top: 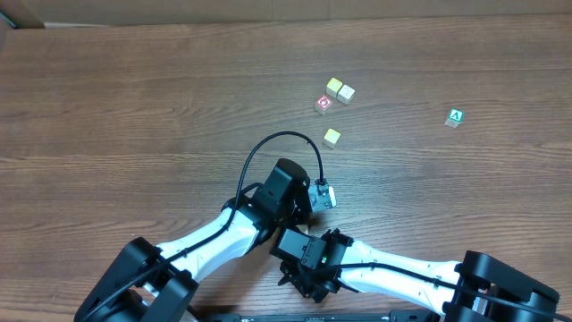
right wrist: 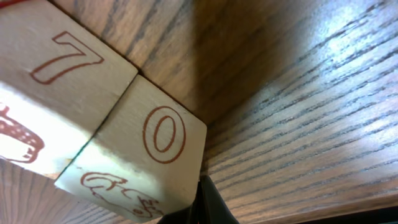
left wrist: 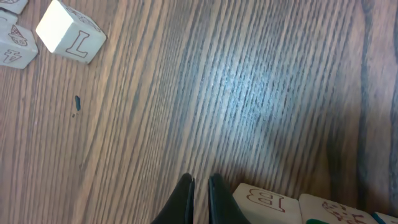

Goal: Flip 5 blocks

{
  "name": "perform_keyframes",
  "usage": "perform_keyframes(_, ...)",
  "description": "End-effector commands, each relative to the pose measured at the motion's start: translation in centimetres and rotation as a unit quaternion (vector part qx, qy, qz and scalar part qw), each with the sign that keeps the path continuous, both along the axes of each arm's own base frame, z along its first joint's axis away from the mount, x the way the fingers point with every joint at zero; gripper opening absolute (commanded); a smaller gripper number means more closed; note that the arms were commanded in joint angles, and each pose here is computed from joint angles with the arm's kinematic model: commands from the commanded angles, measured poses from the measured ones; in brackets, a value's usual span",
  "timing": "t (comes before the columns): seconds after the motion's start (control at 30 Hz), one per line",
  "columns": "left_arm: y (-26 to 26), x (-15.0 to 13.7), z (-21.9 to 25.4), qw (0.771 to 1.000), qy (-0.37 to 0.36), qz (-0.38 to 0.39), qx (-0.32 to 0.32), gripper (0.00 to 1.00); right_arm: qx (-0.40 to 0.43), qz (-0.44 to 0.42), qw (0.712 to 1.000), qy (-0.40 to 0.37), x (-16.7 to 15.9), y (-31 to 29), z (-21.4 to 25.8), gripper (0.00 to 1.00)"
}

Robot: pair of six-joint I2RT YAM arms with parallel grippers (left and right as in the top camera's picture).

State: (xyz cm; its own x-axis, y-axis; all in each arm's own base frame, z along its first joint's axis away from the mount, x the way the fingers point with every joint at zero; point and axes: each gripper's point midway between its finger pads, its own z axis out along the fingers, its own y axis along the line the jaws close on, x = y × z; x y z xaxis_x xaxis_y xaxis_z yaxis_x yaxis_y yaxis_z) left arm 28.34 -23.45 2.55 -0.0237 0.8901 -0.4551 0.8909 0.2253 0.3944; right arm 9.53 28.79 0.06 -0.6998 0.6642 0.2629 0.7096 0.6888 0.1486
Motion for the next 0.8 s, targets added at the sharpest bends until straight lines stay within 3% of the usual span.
perform_keyframes(0.0,0.3,-0.9,-1.4,1.000,0.020,-0.007,0.008,0.04,-0.017,-0.013,0.999,-0.026,1.3,-0.4,-0.5,0.04)
perform_keyframes(0.77,1.7,1.1,-0.8,1.000,0.007,0.026,-0.006,0.04,-0.017,-0.013,0.999,-0.026,1.3,-0.4,-0.5,0.04)
